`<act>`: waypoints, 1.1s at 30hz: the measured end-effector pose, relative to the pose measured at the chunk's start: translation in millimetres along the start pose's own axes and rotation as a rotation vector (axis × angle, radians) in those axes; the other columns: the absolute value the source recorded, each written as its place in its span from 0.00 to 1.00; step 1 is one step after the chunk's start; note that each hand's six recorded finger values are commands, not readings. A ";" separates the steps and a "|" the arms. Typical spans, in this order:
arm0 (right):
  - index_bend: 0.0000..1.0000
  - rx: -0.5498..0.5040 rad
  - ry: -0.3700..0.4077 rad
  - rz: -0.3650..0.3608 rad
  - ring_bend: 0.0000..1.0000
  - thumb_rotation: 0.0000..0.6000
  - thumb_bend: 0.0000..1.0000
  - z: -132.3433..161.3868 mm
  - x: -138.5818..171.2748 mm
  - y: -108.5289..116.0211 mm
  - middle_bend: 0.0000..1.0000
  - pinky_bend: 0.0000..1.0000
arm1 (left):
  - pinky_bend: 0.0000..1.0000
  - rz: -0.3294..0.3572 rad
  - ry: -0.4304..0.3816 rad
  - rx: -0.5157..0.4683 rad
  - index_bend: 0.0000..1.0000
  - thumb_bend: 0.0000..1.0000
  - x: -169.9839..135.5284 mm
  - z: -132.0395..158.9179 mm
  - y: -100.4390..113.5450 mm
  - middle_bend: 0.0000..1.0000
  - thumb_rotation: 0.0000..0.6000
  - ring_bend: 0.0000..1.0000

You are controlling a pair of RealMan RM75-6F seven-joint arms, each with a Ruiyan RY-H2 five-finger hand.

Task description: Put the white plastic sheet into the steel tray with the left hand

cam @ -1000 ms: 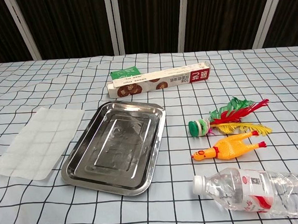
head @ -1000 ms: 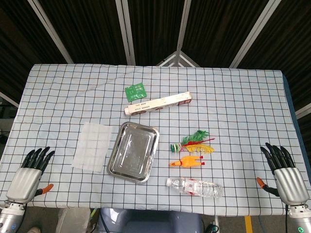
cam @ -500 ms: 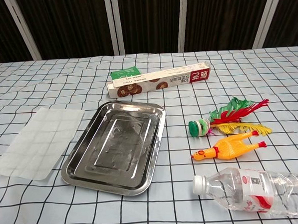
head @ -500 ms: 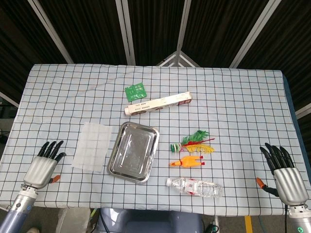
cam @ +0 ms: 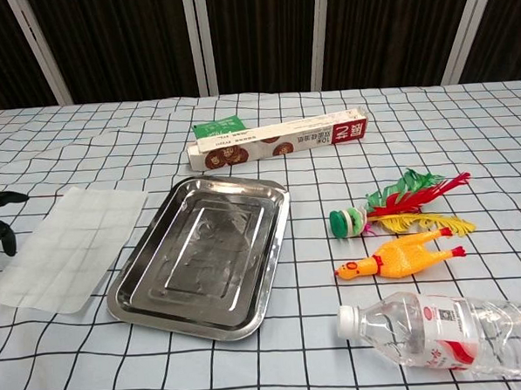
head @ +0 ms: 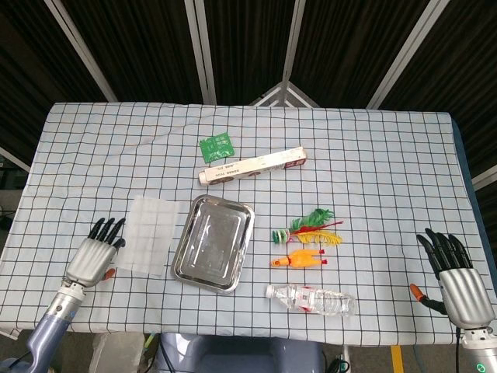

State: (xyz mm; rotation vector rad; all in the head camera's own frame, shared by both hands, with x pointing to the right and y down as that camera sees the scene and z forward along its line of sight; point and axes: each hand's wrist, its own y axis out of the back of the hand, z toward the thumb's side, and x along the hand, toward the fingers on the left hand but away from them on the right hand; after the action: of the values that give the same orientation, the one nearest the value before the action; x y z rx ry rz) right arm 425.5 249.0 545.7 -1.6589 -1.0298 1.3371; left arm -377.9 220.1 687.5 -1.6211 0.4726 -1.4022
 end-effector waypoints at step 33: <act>0.00 -0.007 -0.006 0.006 0.00 1.00 0.29 -1.0 0.5 -0.8 0.00 0.00 | 0.00 0.046 -0.043 -0.076 0.57 0.48 9.3 23.0 5.1 0.00 1.00 0.00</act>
State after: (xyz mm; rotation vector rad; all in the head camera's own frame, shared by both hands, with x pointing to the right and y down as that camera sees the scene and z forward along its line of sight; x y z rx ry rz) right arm 426.4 249.7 546.3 -1.6659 -1.0350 1.3439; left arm -352.7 219.1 690.1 -1.6874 0.5398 -1.3270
